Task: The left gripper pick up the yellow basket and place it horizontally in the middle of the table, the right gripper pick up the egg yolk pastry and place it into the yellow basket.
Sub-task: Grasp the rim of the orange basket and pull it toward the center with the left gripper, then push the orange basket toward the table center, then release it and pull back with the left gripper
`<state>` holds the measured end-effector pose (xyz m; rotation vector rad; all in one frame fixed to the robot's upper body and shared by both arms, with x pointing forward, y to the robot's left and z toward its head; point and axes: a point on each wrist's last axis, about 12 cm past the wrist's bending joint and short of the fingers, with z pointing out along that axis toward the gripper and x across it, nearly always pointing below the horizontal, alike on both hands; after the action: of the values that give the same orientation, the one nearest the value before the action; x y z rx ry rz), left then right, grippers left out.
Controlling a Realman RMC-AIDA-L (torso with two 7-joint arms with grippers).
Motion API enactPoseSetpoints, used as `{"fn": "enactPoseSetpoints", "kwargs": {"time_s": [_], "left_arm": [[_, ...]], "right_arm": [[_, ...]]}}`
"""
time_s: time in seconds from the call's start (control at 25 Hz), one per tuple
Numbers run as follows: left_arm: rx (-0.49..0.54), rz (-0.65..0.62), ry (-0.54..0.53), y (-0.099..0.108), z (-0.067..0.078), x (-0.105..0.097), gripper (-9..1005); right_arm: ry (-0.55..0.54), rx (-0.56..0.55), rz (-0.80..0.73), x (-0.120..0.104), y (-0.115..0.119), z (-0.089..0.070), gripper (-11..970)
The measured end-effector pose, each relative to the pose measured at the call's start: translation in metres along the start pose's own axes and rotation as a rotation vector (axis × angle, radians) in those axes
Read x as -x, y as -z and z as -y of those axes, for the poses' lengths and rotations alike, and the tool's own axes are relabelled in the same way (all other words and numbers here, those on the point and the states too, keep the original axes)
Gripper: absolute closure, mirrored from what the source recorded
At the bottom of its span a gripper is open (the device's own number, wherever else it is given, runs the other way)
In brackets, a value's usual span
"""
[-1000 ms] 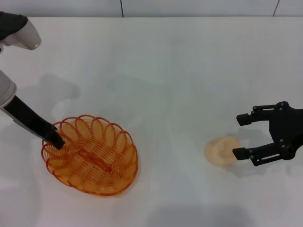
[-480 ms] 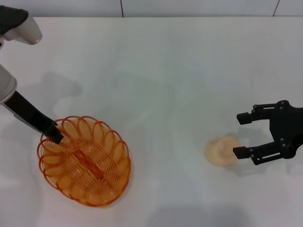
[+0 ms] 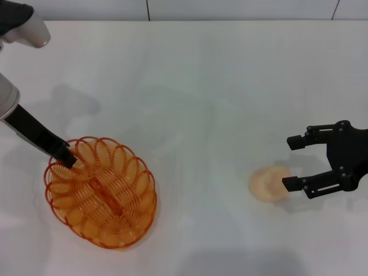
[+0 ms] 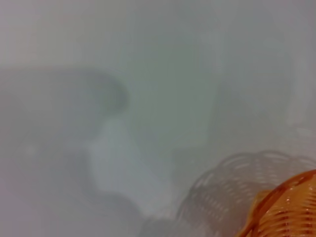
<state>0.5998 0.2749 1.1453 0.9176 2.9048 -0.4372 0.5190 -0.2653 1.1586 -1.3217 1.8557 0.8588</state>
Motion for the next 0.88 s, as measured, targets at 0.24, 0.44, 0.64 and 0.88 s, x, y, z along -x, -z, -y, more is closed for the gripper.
{"fn": "enactPoseSetpoints", "kwargs": {"time_s": [0.24, 0.44, 0.64, 0.88], "left_arm": [[-0.008, 0.052, 0.037, 0.008, -0.004, 0.001, 882], [-0.041, 0.12, 0.121, 0.014, -0.005, 0.003, 888], [-0.094, 0.194, 0.177, 0.019, -0.003, 0.008, 907], [-0.134, 0.265, 0.262, 0.021, -0.008, 0.008, 908]], "right_arm": [[0.0, -0.005, 0.001, 0.0, 0.0, 0.001, 116], [0.001, -0.009, 0.003, 0.001, 0.0, 0.001, 117], [0.0, -0.016, 0.007, 0.001, 0.002, 0.002, 118], [0.006, -0.015, 0.008, 0.004, 0.001, 0.003, 119]]}}
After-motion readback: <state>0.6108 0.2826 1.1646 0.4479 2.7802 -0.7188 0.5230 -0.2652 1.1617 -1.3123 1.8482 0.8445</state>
